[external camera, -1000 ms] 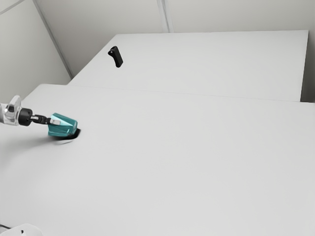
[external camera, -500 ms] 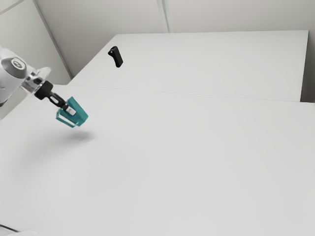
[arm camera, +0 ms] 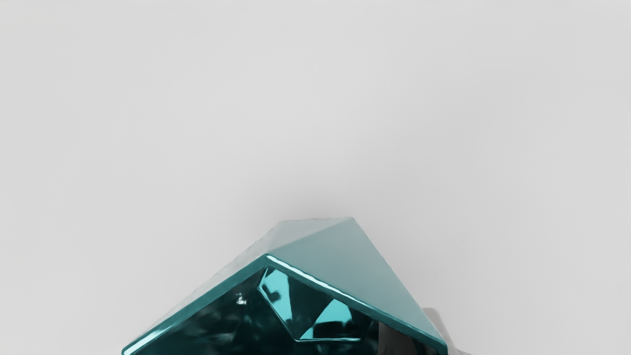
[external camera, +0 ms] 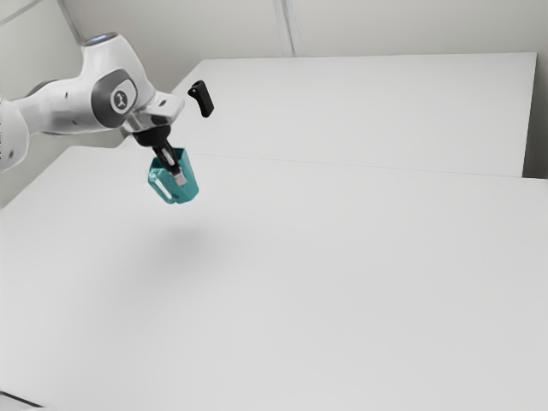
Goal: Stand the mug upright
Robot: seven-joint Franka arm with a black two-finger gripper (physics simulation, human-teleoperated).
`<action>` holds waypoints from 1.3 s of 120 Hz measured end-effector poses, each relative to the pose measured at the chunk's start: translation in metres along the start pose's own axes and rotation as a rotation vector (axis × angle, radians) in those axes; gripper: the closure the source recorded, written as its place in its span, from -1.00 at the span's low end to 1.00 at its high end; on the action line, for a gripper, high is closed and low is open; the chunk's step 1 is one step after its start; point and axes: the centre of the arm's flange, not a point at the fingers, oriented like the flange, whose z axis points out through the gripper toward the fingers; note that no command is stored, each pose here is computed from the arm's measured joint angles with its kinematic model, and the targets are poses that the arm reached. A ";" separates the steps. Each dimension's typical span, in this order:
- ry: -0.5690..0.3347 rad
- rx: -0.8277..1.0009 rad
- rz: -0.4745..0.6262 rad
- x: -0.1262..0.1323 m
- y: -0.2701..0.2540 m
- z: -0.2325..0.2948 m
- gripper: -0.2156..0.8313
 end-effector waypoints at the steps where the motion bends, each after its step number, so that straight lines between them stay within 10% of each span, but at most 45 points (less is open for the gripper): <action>1: 0.000 0.002 -0.003 0.002 0.002 0.000 0.90; 58: -0.062 0.060 -0.254 0.064 0.067 0.004 0.90; 156: -0.092 0.114 -0.523 0.036 0.154 0.087 0.90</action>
